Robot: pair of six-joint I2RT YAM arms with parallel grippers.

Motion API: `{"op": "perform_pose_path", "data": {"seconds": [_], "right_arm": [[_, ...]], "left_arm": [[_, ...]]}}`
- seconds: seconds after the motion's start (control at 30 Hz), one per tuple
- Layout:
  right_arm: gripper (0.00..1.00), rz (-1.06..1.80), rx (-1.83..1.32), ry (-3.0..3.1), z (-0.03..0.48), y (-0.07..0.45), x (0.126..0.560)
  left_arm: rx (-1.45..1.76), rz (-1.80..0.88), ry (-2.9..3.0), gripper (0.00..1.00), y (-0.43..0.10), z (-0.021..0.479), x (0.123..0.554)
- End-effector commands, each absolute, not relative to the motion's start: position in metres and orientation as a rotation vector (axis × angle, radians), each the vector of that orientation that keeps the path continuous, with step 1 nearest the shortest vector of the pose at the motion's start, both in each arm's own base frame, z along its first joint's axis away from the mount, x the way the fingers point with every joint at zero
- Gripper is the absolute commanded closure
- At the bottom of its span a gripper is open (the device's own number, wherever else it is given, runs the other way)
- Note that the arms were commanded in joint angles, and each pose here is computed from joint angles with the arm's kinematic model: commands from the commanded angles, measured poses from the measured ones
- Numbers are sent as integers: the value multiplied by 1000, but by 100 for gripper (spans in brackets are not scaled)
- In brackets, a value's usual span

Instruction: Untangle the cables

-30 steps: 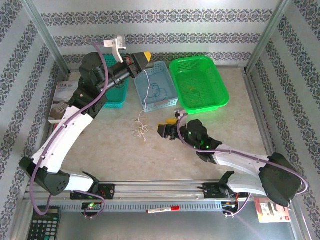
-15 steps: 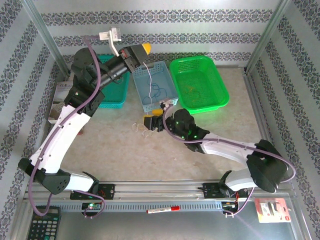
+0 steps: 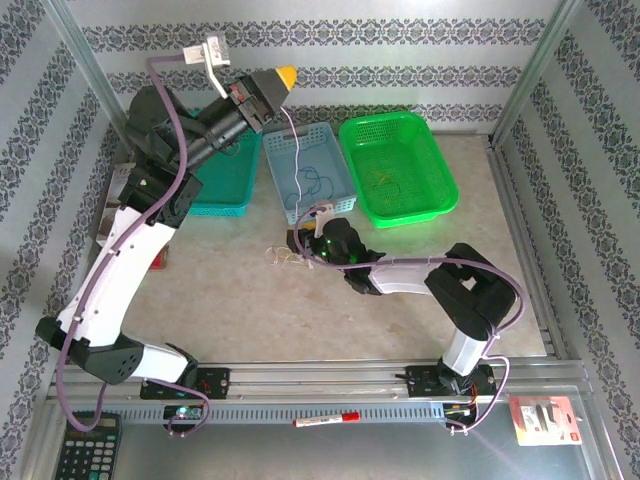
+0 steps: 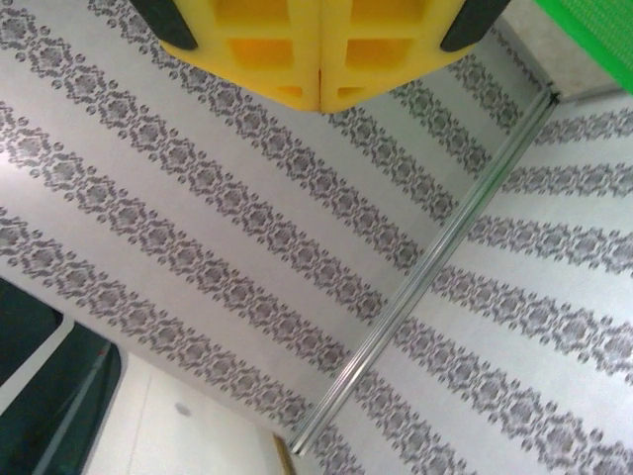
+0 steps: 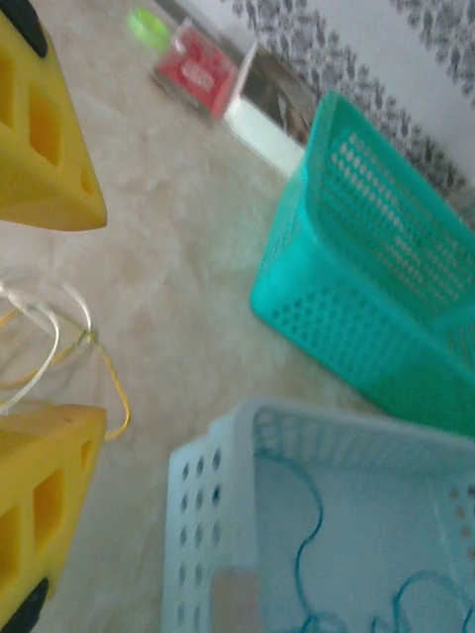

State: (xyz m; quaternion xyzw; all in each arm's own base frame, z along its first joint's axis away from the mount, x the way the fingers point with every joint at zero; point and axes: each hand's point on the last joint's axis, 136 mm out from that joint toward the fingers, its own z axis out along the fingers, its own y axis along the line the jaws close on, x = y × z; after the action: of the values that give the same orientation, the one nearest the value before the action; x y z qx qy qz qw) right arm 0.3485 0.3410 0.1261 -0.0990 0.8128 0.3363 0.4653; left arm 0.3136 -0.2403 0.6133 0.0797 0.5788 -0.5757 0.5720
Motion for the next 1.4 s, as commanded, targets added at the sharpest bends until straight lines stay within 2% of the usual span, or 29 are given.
{"op": "perform_pose_path", "data": {"seconds": [0.0, 0.17, 0.37, 0.5, 0.8, 1.13, 1.37], "right_arm": [[54, 782, -114, 2001, 106, 316, 353], [54, 696, -25, 2059, 71, 273, 333], [50, 655, 23, 2075, 63, 239, 311], [45, 705, -20, 2060, 75, 240, 301], [37, 796, -84, 2012, 122, 240, 284], [35, 786, -60, 1965, 160, 209, 269], [35, 777, -47, 1982, 158, 192, 259]], "left_arm": [[248, -1353, 1280, 100, -237, 647, 289], [272, -1279, 1254, 100, -231, 666, 288], [275, -1227, 1233, 100, -224, 679, 296], [273, -1187, 1259, 100, -224, 673, 304], [219, -998, 1384, 100, -210, 626, 337], [128, -655, 1479, 100, -157, 589, 397], [27, -458, 1517, 100, -101, 565, 456]]}}
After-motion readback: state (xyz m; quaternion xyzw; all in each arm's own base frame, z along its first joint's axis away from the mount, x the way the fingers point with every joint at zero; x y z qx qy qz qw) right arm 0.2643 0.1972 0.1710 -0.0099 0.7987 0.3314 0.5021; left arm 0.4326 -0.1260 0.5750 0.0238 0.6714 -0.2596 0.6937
